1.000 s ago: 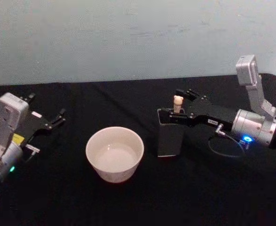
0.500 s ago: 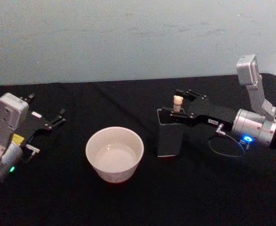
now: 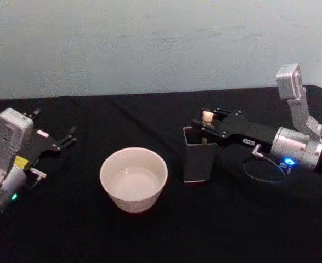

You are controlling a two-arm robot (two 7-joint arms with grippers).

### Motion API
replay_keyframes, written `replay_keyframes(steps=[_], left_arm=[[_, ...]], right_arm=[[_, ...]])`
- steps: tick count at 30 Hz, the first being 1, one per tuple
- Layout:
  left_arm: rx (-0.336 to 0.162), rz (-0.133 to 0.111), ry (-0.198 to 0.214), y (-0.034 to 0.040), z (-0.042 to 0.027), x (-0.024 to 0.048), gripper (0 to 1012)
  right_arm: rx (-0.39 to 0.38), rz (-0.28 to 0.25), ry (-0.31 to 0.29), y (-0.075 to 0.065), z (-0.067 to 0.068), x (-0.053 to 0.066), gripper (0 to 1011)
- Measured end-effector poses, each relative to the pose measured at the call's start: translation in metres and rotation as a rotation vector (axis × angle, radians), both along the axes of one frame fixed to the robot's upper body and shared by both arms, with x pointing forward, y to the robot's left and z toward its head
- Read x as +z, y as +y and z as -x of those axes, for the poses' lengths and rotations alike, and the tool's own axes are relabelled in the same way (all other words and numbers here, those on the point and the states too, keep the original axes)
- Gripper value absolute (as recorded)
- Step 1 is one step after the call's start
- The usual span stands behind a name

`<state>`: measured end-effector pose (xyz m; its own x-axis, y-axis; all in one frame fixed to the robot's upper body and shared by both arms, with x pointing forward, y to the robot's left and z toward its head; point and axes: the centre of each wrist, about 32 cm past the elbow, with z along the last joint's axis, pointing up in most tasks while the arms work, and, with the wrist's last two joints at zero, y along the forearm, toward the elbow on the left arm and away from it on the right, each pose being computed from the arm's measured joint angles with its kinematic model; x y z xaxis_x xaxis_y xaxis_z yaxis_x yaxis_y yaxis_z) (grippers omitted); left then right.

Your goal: Pick up the stirring spoon with one hand, stir inside the cup, then place it back in its original position.

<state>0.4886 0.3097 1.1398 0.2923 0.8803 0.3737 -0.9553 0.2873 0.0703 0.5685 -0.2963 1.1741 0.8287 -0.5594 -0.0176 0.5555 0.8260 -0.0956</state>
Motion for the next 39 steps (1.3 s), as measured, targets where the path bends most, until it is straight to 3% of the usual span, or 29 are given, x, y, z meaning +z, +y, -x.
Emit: replay_keyframes(steps=[7,10,29,39], left_arm=[[0.000,0.000,0.000,0.0000,0.0000,0.0000,1001],[0.000,0.000,0.000,0.0000,0.0000,0.0000,1001],[0.000,0.000,0.000,0.0000,0.0000,0.0000,1001],[0.000,0.000,0.000,0.0000,0.0000,0.0000,1001]], right_arm=[[0.000,-0.001,0.000,0.000,0.000,0.000,250],[0.000,-0.001,0.000,0.000,0.000,0.000,212],[0.002,-0.008,-0.011,0.003,0.002,0.000,212],[0.010,-0.044,-0.077,0.006,0.006,0.020,212]])
